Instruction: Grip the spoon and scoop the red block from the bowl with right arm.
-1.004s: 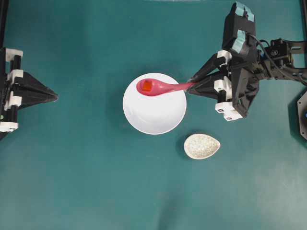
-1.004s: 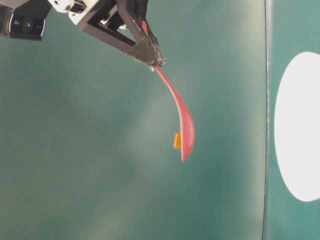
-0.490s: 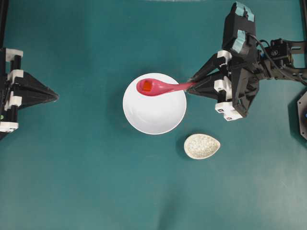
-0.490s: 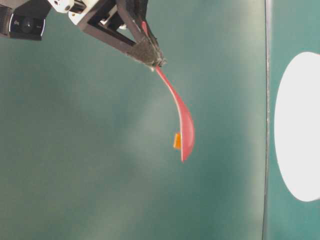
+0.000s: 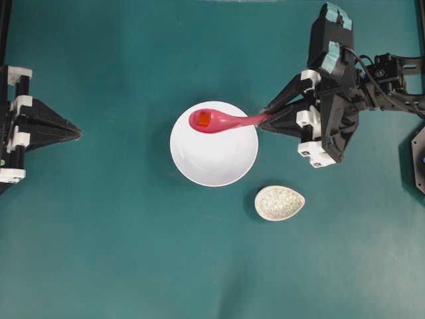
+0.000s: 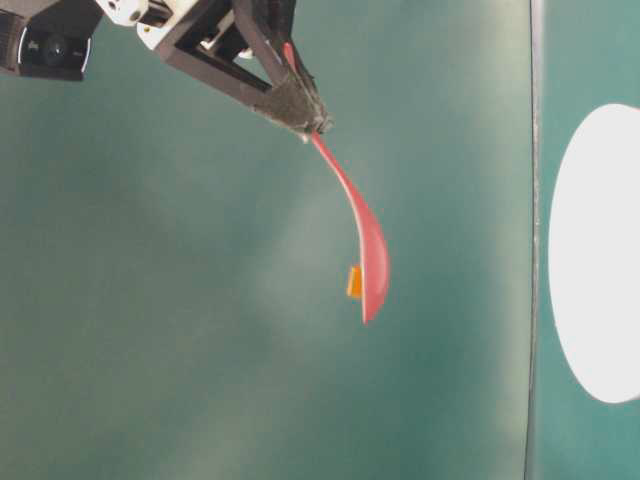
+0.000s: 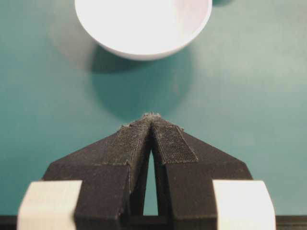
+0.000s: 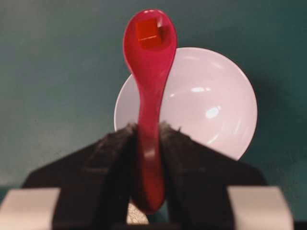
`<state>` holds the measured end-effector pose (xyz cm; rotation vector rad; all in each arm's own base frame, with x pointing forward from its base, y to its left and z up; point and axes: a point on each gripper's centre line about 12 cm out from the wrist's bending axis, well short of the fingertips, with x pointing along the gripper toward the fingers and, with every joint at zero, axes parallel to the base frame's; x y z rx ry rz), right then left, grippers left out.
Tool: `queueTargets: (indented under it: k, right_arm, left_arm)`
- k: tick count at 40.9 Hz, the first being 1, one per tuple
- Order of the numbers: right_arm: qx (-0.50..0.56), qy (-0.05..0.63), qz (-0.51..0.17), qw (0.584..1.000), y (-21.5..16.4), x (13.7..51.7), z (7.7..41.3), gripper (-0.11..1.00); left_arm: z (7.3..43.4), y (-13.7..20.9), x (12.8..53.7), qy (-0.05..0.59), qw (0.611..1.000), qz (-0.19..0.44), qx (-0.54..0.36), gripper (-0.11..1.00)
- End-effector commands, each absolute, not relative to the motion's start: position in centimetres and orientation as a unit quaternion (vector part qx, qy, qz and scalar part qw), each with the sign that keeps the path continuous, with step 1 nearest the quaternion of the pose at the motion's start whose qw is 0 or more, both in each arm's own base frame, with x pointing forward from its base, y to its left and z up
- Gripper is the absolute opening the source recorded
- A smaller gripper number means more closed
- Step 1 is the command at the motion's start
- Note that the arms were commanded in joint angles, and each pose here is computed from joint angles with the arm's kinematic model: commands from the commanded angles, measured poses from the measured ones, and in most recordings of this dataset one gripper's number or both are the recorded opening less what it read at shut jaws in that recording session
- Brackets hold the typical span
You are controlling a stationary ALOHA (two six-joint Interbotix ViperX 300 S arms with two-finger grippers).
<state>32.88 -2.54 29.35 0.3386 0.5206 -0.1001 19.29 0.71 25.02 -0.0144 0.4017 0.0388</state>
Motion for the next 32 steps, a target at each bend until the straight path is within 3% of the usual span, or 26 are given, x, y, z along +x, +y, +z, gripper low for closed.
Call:
queueTargets:
  k: [1, 32]
  right_arm:
    - [0.167, 0.230, -0.047, 0.957, -2.58, 32.98, 31.13, 0.24]
    - [0.167, 0.234, -0.047, 0.957, -2.56, 32.92, 30.97, 0.24]
  left_arm:
    - [26.28, 0.79, 19.79, 0.181, 0.983, 0.021, -0.006, 0.00]
    - [26.25, 0.79, 19.81, 0.182, 0.983, 0.021, -0.006, 0.00]
